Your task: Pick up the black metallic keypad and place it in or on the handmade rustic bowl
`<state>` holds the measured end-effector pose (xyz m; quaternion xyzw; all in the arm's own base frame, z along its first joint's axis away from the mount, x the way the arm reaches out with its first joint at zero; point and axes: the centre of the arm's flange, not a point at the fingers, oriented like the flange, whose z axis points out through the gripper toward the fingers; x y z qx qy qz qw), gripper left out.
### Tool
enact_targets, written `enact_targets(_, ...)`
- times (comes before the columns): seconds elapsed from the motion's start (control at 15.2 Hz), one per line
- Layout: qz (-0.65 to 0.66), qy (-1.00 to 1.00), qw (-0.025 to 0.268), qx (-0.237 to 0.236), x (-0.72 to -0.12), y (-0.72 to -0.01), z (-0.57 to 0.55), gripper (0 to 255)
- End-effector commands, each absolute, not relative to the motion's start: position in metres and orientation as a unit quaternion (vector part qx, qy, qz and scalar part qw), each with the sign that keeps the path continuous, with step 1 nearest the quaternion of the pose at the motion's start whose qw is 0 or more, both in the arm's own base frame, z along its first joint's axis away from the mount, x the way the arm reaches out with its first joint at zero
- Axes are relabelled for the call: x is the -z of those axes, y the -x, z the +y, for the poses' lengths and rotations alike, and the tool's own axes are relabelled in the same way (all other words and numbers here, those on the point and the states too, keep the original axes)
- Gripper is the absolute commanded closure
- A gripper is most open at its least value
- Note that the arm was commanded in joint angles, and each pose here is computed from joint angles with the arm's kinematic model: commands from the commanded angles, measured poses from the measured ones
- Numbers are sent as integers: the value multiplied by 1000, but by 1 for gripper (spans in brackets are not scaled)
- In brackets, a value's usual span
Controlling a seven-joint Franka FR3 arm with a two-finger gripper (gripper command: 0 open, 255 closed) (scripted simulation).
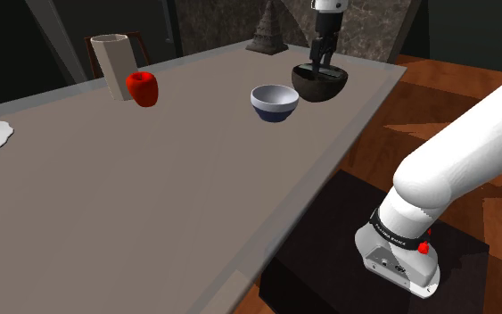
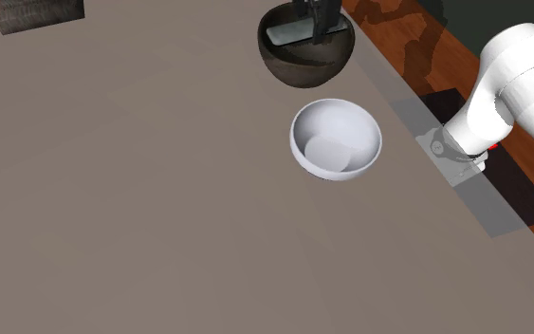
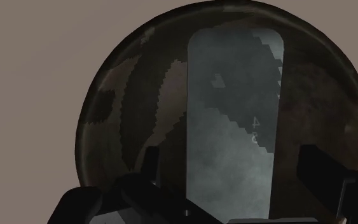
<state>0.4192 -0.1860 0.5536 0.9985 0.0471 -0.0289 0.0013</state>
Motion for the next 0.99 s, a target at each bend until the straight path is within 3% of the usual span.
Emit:
enact_targets(0.0,47,-998,1,29,-554,-419,-186,0)
enact_targets(0.4,47,-998,1,29,-604,-422,-186,0)
enact_targets(0.92,47,-998,1,29,-604,-422,-186,0)
